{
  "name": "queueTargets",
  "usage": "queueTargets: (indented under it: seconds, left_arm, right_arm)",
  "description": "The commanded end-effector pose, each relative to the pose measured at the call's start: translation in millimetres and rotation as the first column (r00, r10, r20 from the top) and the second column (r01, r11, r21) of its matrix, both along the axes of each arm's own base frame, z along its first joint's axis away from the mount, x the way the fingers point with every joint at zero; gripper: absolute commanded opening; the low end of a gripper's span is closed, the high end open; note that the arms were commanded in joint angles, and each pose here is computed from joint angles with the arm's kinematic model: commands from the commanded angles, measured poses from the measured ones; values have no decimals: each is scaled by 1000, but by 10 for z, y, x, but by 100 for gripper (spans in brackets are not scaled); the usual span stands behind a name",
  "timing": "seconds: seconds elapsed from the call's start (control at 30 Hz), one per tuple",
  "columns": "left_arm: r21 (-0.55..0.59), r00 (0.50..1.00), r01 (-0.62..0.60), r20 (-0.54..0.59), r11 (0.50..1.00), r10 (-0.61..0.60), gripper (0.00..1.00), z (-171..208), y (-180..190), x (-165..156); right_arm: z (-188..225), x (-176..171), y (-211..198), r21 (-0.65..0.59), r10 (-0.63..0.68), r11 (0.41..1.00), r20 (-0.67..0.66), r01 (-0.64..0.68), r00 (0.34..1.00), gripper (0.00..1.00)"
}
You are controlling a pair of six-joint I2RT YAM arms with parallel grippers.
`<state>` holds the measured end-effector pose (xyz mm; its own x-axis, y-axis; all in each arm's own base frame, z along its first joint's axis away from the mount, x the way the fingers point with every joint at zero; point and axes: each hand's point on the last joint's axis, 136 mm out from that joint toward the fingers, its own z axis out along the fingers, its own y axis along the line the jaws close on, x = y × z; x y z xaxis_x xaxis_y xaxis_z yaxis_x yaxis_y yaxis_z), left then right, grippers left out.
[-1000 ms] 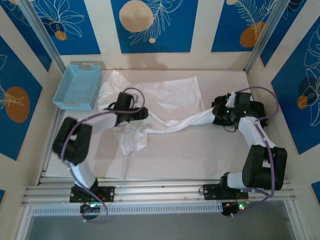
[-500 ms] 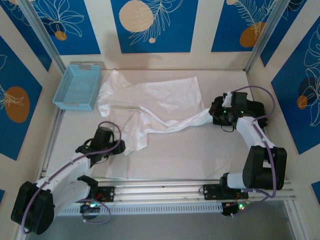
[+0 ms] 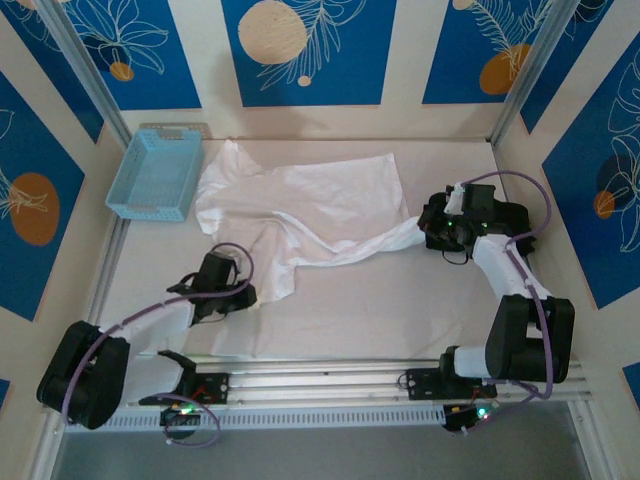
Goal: Fold the inside-out t-shirt
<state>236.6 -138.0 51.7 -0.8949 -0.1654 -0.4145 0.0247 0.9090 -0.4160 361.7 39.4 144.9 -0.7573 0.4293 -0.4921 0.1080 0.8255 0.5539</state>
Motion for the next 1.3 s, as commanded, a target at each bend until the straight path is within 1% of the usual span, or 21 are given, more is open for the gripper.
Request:
queueTargets:
  seconds: [0.0,0.07,0.13,0.2,0.27,0.33,0.43,0.5,0.57,0.63,0.7,0.77,0.83,0.97,1.03,1.1,1.17,1.27]
  left_arm:
    - [188,996,-23,93,982,6,4,440,325,24]
    - [276,993,-54,118,960,21,1,611,509,-4]
    - [280,991,-63,133,958,26,1,730,539,-20]
    - [333,990,-73,137,940,28,0,816,608,-9]
    - [396,991,-57,132,917,5,1,847,623,42]
    - [415,992,-15,119,910,-38,3,826,502,147]
    - [383,985,86,104,920,-135,8,760,56,379]
    - [343,970,177,95,922,-222,15,722,-376,552]
    - [279,950,268,80,922,-301,20,674,-785,690]
    - [212,932,334,72,919,-355,30,644,-1100,806]
    - [166,916,379,71,911,-394,36,651,-1271,854]
    - [152,911,389,86,909,-404,44,687,-1284,834]
    - [159,917,372,93,915,-389,49,702,-1177,789]
    - [167,942,310,82,936,-327,50,662,-861,571]
    - [144,945,308,67,941,-320,49,622,-778,399]
    - [145,944,317,47,937,-327,50,512,-701,227]
    - [189,942,316,52,930,-331,54,416,-614,194]
    - [283,928,333,71,900,-365,60,385,-592,274]
  right_arm:
    - [112,-62,22,-8,26,1000,22,-26,999,0]
    - [112,-78,24,-5,26,1000,23,-26,999,0]
    - [124,-84,38,1,31,1000,26,-31,999,0]
    - [122,-94,45,-1,35,999,24,-35,999,0]
    - [123,-103,37,-4,35,999,24,-35,999,0]
    - [129,-100,38,-4,35,999,27,-35,999,0]
    - [136,-88,47,0,38,999,27,-38,999,0]
    - [131,-90,48,0,38,999,26,-38,999,0]
    - [109,-87,48,-1,39,999,23,-39,999,0]
    - [97,-73,50,3,38,999,18,-38,999,0]
    - [76,-68,67,9,45,999,9,-45,999,0]
    - [70,-66,72,9,47,999,7,-48,999,0]
    - [76,-68,71,6,48,999,9,-48,999,0]
    - [72,-69,88,10,52,999,9,-52,999,0]
    - [61,-77,95,8,56,998,6,-56,998,0]
    - [47,-80,89,5,55,998,3,-55,999,0]
    - [43,-71,97,10,55,998,6,-55,998,0]
    - [29,-59,124,21,62,998,-1,-62,998,0]
